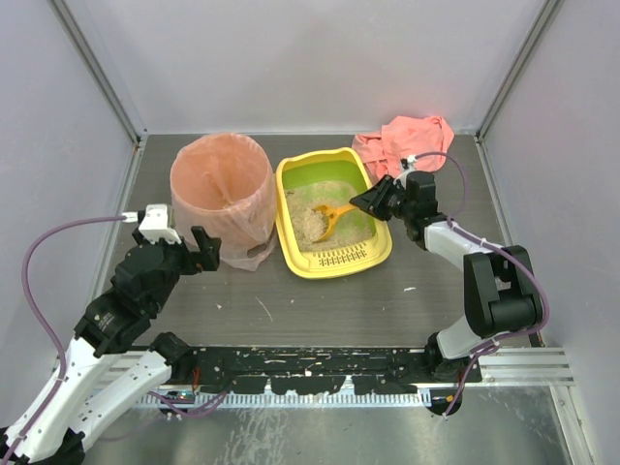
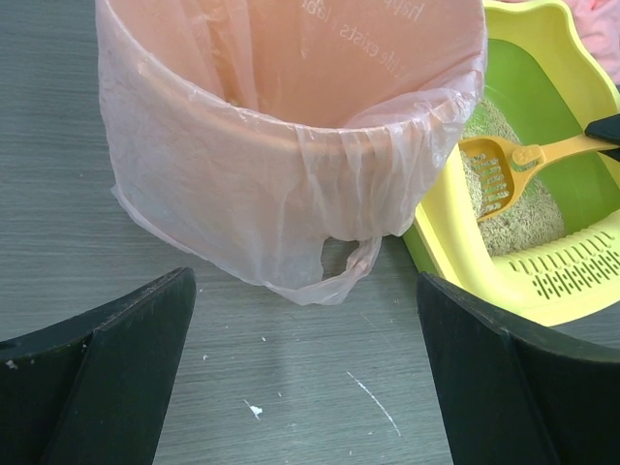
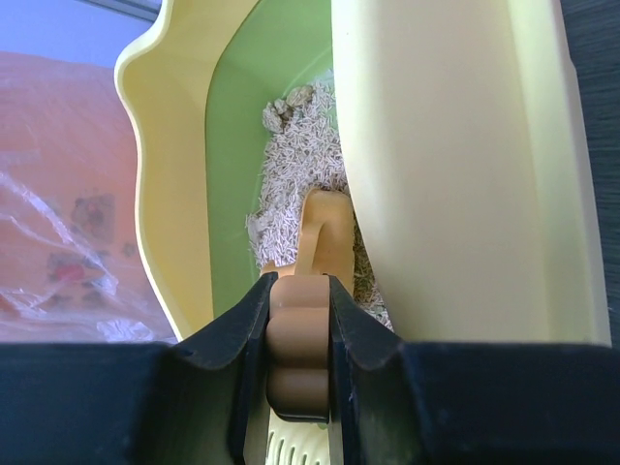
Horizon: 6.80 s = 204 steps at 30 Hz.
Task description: Clean the litter box
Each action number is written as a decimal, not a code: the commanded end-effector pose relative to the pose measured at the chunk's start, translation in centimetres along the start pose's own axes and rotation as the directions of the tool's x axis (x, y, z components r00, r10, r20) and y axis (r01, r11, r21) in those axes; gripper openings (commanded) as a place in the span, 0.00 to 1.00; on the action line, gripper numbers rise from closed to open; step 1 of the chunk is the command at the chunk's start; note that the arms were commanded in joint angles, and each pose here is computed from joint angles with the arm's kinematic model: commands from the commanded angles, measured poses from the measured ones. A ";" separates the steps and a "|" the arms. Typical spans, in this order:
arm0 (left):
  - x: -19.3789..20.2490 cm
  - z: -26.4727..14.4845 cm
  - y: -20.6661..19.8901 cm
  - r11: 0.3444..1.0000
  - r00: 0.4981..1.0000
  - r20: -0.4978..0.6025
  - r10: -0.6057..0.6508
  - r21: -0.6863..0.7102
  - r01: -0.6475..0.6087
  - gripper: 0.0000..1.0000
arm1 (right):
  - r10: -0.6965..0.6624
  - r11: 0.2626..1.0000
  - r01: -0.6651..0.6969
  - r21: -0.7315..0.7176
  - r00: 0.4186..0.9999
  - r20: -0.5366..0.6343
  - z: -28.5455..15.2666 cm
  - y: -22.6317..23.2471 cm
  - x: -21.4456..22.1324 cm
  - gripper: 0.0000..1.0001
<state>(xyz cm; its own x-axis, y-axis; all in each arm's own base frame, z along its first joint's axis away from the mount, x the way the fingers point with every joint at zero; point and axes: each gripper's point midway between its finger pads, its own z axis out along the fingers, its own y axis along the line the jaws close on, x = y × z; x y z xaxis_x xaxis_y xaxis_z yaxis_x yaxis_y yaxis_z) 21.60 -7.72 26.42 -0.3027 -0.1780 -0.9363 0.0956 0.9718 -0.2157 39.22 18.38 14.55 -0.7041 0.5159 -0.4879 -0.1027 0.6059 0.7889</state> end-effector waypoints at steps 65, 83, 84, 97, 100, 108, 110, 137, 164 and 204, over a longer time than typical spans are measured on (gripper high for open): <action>-4.0 0.1 -1.6 0.999 0.996 0.090 -0.025 0.043 0.021 0.98 | 0.397 0.851 -0.275 -0.448 0.895 0.205 -10.8 0.9 -6.1 0.01; -3.7 0.2 -1.3 0.999 0.995 0.093 -0.025 0.033 0.022 0.98 | 0.380 0.834 -0.265 -0.484 0.912 0.156 -8.8 2.2 -5.7 0.01; -3.8 0.2 -1.4 0.999 0.996 0.089 -0.022 0.036 0.019 0.98 | 0.428 0.832 -0.298 -0.467 0.881 0.201 -9.5 0.7 -6.5 0.01; -3.7 0.2 -1.3 0.999 0.995 0.093 -0.022 0.031 0.019 0.98 | 0.393 0.857 -0.275 -0.435 0.895 0.209 -9.3 0.9 -6.0 0.01; -3.6 0.0 -1.4 0.999 0.997 0.075 -0.022 0.035 0.019 0.98 | 0.389 0.857 -0.264 -0.443 0.895 0.218 -9.6 1.1 -6.5 0.01; -3.5 -0.1 -0.9 1.000 0.996 0.087 -0.024 0.019 0.022 0.98 | 0.306 0.856 -0.202 -0.475 0.939 0.153 -8.5 3.6 -5.3 0.00; -3.5 -0.1 -0.9 1.000 0.996 0.092 -0.023 0.020 0.021 0.98 | 0.397 0.851 -0.264 -0.454 0.889 0.228 -9.7 1.5 -6.7 0.00; -3.5 0.0 -1.3 0.999 0.996 0.083 -0.019 0.035 0.016 0.98 | 0.349 0.895 -0.236 -0.379 0.898 0.266 -9.7 0.7 -6.8 0.01; -3.5 -0.3 -0.5 1.000 0.995 0.100 -0.014 0.011 0.013 0.98 | 0.323 0.908 -0.207 -0.363 0.900 0.294 -10.4 1.1 -6.5 0.01; -3.4 -1.6 0.7 1.000 0.993 0.116 -0.008 -0.015 0.009 0.98 | 0.155 0.882 0.017 -0.472 0.933 0.325 -13.5 11.1 -10.2 0.01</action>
<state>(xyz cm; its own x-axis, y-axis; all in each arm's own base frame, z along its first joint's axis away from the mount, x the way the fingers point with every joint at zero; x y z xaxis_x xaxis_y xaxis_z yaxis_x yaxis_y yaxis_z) 21.20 -6.69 29.06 -0.2239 -0.1946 -0.9550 0.0913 0.9714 -0.2193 36.10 10.18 26.60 -0.4960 0.7992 -0.3396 -0.2509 0.2426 0.9371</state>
